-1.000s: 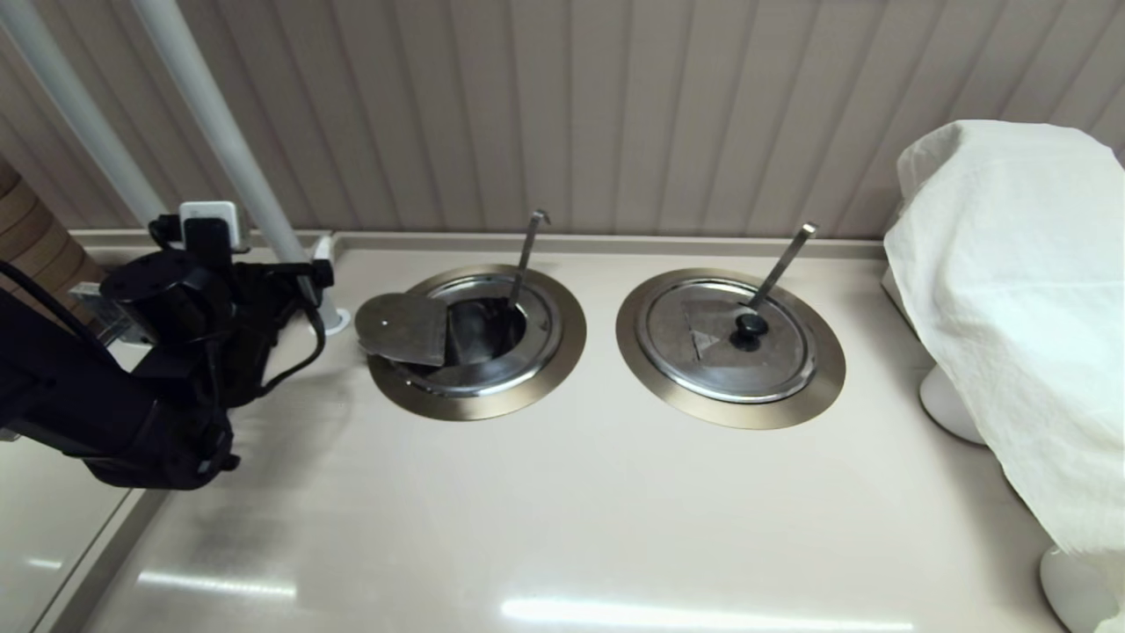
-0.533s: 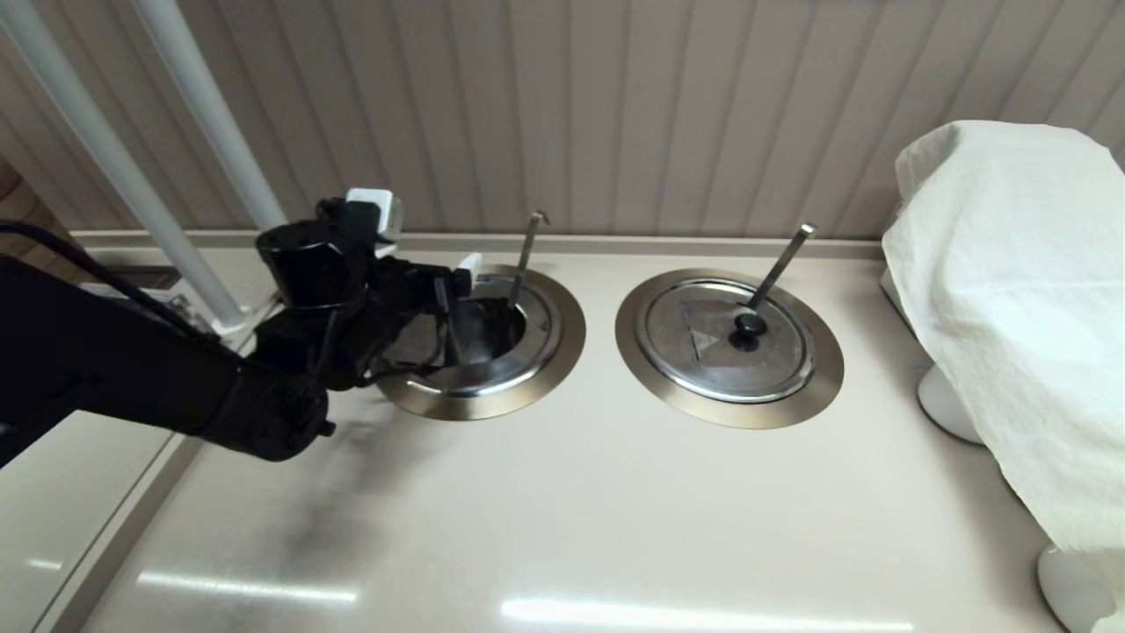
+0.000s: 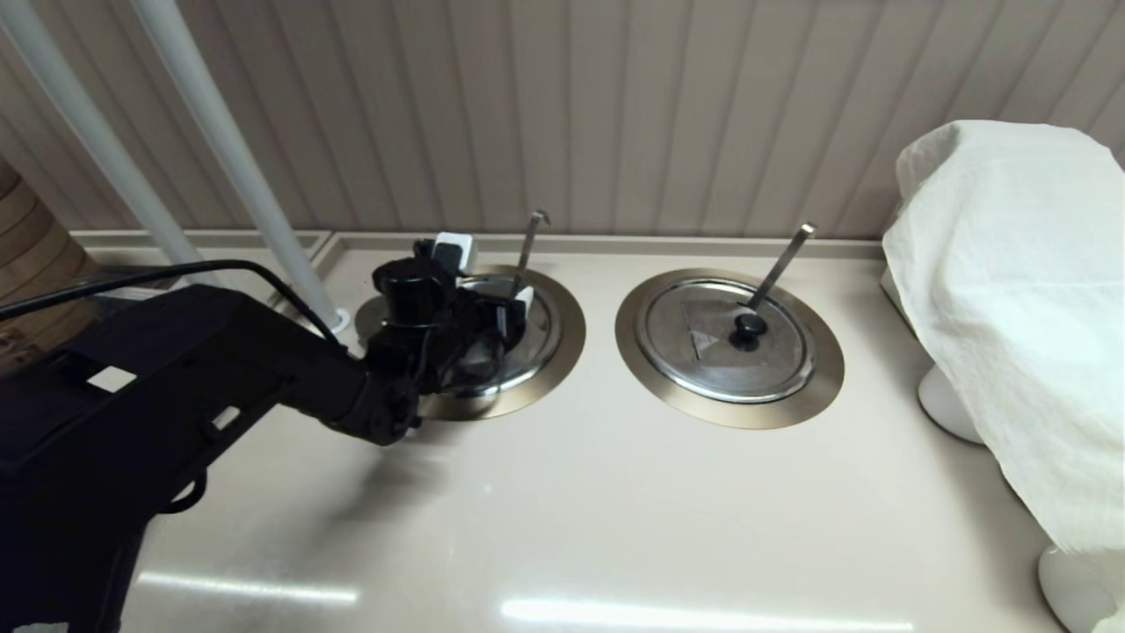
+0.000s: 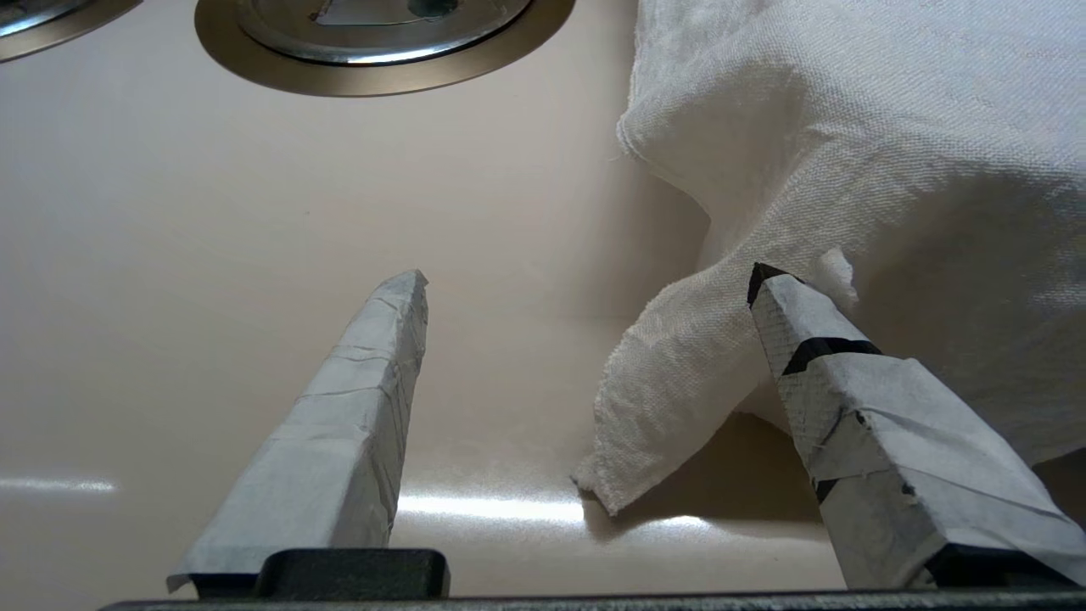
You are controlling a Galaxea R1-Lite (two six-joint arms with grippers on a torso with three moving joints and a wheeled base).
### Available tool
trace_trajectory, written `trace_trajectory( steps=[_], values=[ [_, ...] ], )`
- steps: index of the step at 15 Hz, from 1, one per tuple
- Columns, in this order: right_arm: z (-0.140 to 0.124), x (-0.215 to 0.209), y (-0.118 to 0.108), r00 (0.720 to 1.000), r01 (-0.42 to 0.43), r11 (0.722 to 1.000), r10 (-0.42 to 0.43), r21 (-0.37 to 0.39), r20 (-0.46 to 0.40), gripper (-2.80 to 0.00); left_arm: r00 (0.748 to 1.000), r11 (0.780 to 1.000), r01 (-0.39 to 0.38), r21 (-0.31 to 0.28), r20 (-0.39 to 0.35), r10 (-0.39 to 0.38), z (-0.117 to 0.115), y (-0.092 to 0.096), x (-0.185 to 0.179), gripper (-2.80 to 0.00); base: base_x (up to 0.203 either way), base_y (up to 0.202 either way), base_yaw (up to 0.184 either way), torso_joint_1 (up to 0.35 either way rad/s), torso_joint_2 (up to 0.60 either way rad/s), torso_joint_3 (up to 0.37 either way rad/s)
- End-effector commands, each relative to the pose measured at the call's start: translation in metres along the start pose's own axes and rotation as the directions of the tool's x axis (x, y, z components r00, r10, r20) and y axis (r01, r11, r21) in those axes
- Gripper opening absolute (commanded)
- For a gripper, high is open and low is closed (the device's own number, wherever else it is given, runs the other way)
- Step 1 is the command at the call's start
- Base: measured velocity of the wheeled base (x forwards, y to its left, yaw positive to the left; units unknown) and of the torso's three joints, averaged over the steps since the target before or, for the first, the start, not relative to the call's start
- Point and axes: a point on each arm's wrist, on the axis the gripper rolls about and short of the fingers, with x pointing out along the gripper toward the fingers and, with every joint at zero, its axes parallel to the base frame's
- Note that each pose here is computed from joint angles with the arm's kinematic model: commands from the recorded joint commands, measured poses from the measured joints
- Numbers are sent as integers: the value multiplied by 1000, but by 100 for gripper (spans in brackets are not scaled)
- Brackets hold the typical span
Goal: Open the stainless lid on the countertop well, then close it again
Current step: Stir with a spoon
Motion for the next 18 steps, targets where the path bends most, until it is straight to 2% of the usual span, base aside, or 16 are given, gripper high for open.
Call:
trace_trajectory(
  steps=[1, 4, 9, 16, 17, 18],
  values=[
    [0, 0, 0, 1000, -1, 1000, 1, -1, 0, 0, 1000, 1000, 3, 1, -4, -3, -17, -6, 14, 0, 0, 0, 0, 0, 0, 0],
    [0, 0, 0, 1000, 0, 1000, 0, -1, 0, 0, 999, 999, -32, -5, 18, 32, -43, -11, 43, 0, 0, 0, 0, 0, 0, 0],
    [0, 0, 0, 1000, -1, 1000, 1, -1, 0, 0, 986, 990, -135, -43, 92, 138, -52, -11, 70, 0, 0, 0, 0, 0, 0, 0],
    [0, 0, 0, 1000, -1, 1000, 1, -1, 0, 0, 985, 989, -142, -45, 92, 146, -63, -13, 76, 0, 0, 0, 0, 0, 0, 0],
    [0, 0, 0, 1000, -1, 1000, 1, -1, 0, 0, 985, 989, -142, -46, 96, 146, -62, -13, 76, -280, 0, 0, 0, 0, 0, 0],
    [0, 0, 0, 1000, 0, 1000, 0, -1, 0, 0, 984, 988, -144, -48, 100, 148, -61, -13, 76, -280, 0, 0, 0, 0, 0, 0]
  ],
)
